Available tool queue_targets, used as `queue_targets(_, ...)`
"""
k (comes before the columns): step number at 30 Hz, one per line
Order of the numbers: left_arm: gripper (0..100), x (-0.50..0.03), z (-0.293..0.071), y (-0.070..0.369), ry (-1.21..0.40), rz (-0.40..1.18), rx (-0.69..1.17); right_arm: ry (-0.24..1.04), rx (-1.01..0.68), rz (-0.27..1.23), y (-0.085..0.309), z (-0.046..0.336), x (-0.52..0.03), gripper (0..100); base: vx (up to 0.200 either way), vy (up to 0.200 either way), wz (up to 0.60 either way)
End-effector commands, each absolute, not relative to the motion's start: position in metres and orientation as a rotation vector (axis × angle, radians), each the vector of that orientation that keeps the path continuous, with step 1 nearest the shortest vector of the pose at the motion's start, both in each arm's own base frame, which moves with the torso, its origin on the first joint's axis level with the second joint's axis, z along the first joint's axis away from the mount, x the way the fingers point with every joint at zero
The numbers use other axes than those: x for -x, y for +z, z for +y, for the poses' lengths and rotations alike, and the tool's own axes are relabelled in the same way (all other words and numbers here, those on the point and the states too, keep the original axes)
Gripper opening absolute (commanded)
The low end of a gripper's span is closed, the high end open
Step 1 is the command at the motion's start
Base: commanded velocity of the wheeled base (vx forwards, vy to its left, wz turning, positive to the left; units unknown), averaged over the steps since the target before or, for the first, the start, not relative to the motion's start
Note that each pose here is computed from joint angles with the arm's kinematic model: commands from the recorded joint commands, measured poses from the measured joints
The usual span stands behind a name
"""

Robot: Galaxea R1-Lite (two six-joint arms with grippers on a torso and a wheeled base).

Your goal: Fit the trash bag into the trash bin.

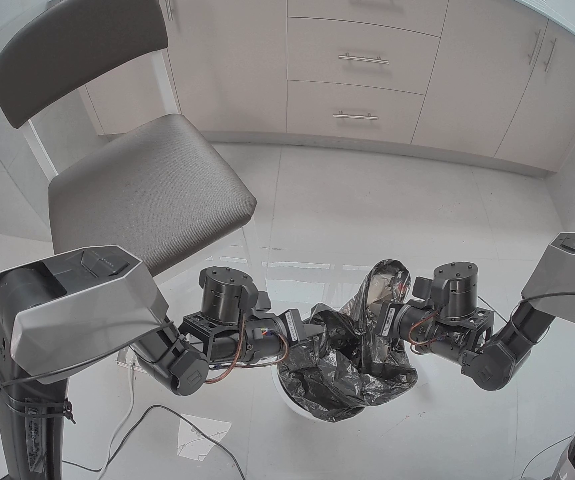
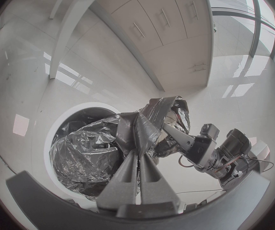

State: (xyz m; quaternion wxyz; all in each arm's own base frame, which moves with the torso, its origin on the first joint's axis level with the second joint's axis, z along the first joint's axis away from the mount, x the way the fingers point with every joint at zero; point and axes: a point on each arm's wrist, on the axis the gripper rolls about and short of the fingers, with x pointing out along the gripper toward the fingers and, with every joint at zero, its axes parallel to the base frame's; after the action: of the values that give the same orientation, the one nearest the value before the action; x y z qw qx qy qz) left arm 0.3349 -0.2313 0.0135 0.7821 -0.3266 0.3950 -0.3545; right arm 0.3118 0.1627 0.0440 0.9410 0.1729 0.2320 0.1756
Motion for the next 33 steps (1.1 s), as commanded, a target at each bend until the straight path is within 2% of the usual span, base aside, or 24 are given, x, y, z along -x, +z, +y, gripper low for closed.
queue_targets(1,0,-0.340,-0.223,0.012,-0.741,0.850,0.715,0.360,-0.349,0.482,0.041,0.164,-0.311,0,0.000,0.000,0.00)
queue_targets(4,0,-0.342,-0.214,0.012,-0.712,0.859,0.720,0.361,-0.349,0.484,0.041,0.164,-0.311,0,0.000,0.000,0.00)
queue_targets(9,0,-0.327,-0.198,0.026,-0.616,0.971,0.704,0.365,-0.301,0.514,0.027,0.165,-0.311,0,0.000,0.000,0.00)
queue_targets(15,0,-0.307,-0.212,0.026,-0.512,1.019,0.624,0.374,-0.283,0.553,0.016,0.171,-0.307,0,0.000,0.000,0.00)
queue_targets(20,0,-0.299,-0.216,0.024,-0.486,1.069,0.591,0.365,-0.264,0.612,-0.003,0.169,-0.298,0,0.000,0.000,0.00)
queue_targets(25,0,-0.295,-0.213,0.021,-0.459,1.117,0.563,0.366,-0.260,0.609,-0.020,0.166,-0.293,0,0.000,0.000,0.00)
queue_targets(33,0,-0.293,-0.203,0.016,-0.323,1.073,0.377,0.368,-0.242,0.616,-0.027,0.165,-0.292,0,0.000,0.000,0.00)
